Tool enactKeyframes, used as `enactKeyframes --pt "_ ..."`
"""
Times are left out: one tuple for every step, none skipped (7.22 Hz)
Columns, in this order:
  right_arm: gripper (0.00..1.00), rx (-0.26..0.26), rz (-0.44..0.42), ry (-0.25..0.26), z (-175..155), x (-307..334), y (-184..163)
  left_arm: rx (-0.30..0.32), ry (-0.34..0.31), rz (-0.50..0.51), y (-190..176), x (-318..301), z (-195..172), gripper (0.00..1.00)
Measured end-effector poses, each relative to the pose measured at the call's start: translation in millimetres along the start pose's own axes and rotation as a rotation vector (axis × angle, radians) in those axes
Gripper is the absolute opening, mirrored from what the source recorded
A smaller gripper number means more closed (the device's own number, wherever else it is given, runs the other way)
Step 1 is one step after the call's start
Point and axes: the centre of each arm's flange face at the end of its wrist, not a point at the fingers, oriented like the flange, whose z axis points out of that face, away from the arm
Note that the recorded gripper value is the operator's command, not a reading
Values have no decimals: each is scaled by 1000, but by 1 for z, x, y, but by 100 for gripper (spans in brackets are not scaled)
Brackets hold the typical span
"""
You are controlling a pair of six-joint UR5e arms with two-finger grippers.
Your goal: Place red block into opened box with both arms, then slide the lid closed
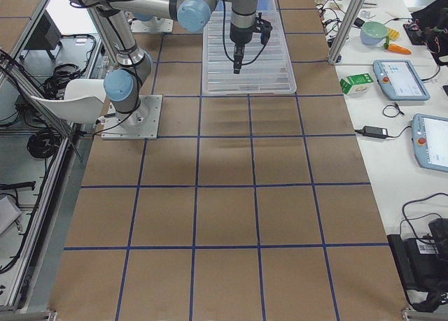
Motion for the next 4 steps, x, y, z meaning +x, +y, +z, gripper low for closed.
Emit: enactKeyframes --pt "100 1 -31 12 14 23 -14 0 1 7 -1 1 2 100" --pt "100 -3 -63 27 28 45 -26 1 9 9 -1 0 2 100" --pt "100 -14 -90 32 43 64 -37 1 15 9 0 0 2 100" --pt "100 -23 -96 27 58 74 -46 1 17 8 1 0 2 100"
